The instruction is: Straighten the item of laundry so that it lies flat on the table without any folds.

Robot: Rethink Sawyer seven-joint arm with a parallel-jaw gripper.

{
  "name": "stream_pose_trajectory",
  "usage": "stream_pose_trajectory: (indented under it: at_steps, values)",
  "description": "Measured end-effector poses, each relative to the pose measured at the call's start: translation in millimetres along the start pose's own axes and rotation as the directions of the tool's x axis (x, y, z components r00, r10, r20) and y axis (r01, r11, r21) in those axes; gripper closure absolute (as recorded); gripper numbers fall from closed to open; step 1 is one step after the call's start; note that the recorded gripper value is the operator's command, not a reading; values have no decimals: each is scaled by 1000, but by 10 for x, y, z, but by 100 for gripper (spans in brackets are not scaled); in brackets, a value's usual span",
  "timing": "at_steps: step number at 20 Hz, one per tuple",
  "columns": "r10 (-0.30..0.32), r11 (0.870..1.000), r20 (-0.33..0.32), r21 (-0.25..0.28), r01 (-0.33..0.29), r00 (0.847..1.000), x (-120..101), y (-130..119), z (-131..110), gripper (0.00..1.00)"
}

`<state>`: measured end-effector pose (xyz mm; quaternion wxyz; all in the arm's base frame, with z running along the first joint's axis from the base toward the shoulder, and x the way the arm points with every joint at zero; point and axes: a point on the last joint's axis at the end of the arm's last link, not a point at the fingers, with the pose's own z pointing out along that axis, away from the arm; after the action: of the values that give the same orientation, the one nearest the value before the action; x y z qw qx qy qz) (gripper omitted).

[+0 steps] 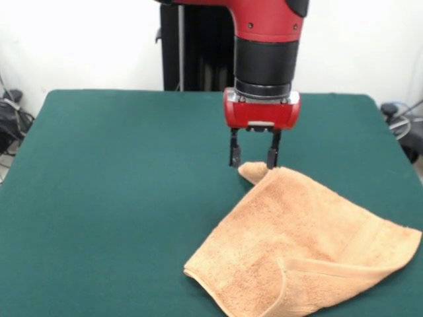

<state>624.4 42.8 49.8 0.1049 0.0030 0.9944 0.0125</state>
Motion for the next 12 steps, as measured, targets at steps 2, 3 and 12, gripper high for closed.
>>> stream_pose_trajectory:
  at_steps: [2, 3, 12]
  values:
    - [16, 999, 24, -47, -15, 1000, 64, 55, 63, 0]
    - [21, 998, 32, -58, -19, 999, 76, 68, 77, 0]
    - [88, 977, 74, -202, -71, 993, 199, 230, 255, 0]
